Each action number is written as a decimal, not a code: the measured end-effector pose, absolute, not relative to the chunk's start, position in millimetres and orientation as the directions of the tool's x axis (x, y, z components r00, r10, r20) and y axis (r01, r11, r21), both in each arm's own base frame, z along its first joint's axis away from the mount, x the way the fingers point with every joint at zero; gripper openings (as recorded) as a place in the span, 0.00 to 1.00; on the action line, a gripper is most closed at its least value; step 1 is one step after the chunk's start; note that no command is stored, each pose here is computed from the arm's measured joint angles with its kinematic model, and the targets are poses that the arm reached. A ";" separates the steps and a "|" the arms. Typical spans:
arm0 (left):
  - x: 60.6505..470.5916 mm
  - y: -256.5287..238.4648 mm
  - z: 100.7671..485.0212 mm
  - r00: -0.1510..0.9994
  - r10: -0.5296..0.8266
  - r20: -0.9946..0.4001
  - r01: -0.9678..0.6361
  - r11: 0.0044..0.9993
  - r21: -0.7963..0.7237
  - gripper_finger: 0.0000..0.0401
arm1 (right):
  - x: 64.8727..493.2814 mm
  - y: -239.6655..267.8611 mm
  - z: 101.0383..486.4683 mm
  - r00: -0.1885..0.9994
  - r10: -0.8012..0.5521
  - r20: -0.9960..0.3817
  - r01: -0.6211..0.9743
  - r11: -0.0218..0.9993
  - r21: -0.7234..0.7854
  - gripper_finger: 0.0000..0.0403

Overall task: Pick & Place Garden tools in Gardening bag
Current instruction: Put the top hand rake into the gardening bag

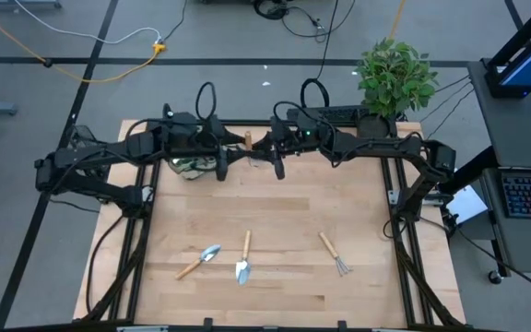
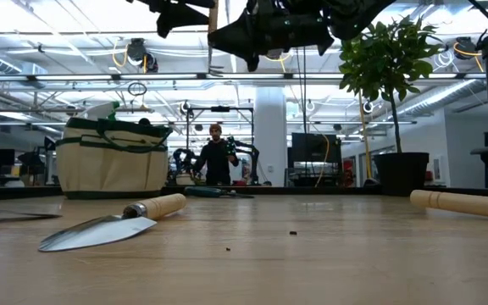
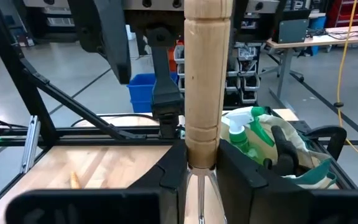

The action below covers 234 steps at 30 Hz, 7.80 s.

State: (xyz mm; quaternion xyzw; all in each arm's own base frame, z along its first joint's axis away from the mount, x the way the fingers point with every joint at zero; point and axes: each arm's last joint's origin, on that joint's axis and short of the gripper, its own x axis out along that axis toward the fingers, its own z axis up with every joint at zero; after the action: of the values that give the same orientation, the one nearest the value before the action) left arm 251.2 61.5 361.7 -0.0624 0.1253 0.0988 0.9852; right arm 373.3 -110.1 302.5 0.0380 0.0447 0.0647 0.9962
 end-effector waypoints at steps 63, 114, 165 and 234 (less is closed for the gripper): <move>230.0 66.5 364.3 0.899 0.296 -0.322 -0.331 0.942 -0.058 0.17 | 373.7 -109.5 299.4 0.988 0.100 -0.118 -0.090 0.992 0.085 0.39; 133.4 111.6 323.8 0.147 0.913 -0.381 -0.987 0.108 -0.123 0.17 | 366.1 -125.7 287.3 0.970 0.062 -0.235 -0.023 0.986 0.167 0.44; 145.2 113.5 314.7 0.090 0.843 -0.531 -0.996 0.064 -0.068 0.17 | 363.9 -131.5 284.8 0.965 0.004 -0.263 0.041 0.986 0.164 0.44; 164.0 125.3 289.9 0.173 0.873 -0.455 -0.978 0.207 0.024 0.60 | 363.7 -131.6 284.5 0.964 0.001 -0.266 0.049 0.982 0.182 0.44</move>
State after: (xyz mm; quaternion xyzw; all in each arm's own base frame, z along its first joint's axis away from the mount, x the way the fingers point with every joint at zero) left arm 164.0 125.3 289.9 -0.1384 0.1893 0.6144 0.7534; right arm 363.7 -131.6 284.5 0.0939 0.1338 -0.0123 0.9865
